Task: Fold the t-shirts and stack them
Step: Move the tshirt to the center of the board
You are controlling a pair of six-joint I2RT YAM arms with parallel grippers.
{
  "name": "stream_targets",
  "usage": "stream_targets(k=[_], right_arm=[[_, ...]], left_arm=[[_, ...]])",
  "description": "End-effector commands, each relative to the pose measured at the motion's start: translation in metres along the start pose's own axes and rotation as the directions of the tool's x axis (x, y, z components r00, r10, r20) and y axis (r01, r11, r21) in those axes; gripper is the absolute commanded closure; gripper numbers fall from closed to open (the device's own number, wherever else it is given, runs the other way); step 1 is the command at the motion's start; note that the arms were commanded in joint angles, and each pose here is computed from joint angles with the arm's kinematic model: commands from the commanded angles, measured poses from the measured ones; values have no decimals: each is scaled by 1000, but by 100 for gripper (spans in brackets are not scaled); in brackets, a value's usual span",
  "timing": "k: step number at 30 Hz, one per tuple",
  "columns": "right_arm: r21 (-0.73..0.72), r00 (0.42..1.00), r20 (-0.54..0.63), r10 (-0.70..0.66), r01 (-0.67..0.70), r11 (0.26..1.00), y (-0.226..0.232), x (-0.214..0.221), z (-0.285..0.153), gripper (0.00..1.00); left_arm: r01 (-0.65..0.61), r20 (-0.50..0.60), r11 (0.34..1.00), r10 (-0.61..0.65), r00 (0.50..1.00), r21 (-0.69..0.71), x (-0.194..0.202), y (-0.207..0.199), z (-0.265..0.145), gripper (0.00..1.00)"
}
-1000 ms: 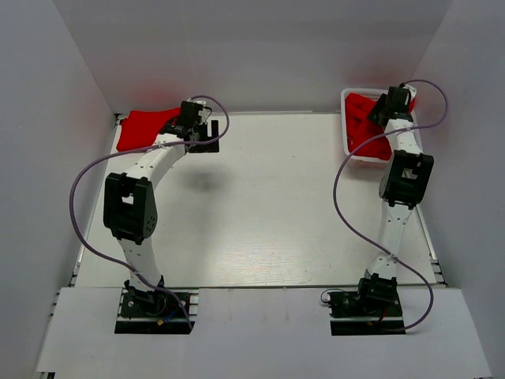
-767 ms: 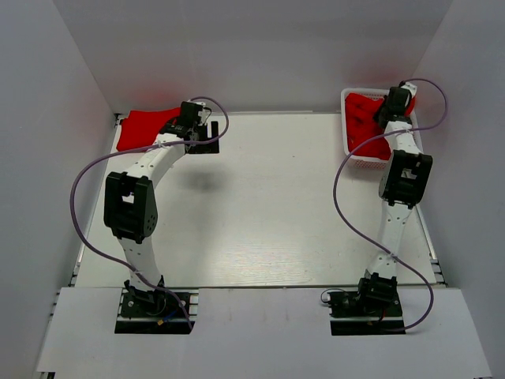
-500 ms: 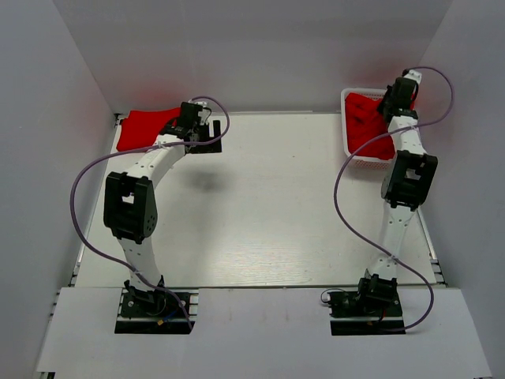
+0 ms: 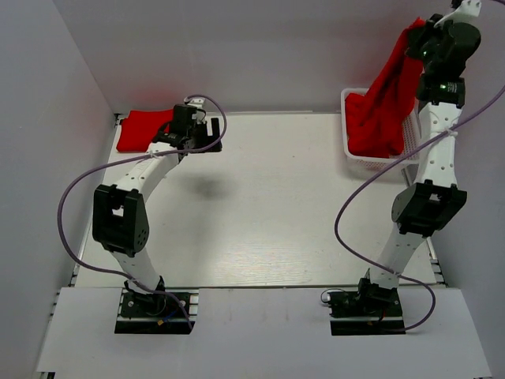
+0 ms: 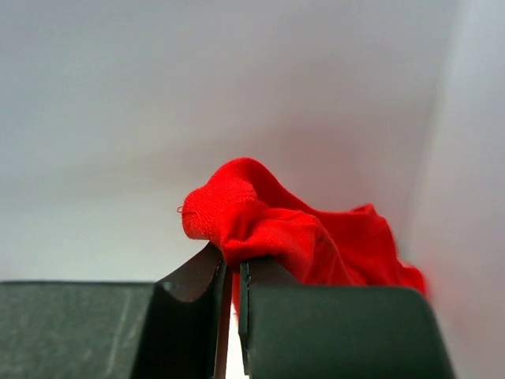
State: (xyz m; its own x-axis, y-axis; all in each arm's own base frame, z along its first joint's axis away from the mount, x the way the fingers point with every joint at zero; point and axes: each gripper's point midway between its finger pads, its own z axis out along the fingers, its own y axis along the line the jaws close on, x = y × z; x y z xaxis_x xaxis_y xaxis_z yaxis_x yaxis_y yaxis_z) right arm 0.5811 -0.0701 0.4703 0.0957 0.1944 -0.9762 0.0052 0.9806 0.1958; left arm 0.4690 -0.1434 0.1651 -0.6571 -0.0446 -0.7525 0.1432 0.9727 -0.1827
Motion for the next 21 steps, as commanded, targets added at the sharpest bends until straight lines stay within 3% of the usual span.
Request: stream_targets(k=[1, 5, 6, 12, 19, 21], right_arm=[[-251, 981, 181, 65, -17, 968, 64, -87, -36, 100], [-555, 953, 245, 177, -12, 832, 135, -145, -88, 100], [-628, 942, 291, 168, 55, 776, 153, -157, -103, 100], [-798, 899, 356, 254, 152, 583, 217, -199, -176, 100], [-791, 802, 490, 340, 246, 561, 245, -242, -222, 100], [-820, 798, 474, 371, 247, 516, 263, -241, -231, 100]], left_arm=[[1, 91, 999, -6, 996, 49, -24, -10, -27, 0], [-18, 102, 999, 14, 995, 38, -27, -8, -31, 0], [-19, 111, 999, 14, 994, 40, -29, -9, -34, 0], [-38, 143, 999, 32, 989, 35, -44, -9, -42, 0], [-44, 199, 999, 41, 979, 14, -72, -10, -53, 0], [-52, 198, 999, 50, 979, 3, -77, -10, -56, 0]])
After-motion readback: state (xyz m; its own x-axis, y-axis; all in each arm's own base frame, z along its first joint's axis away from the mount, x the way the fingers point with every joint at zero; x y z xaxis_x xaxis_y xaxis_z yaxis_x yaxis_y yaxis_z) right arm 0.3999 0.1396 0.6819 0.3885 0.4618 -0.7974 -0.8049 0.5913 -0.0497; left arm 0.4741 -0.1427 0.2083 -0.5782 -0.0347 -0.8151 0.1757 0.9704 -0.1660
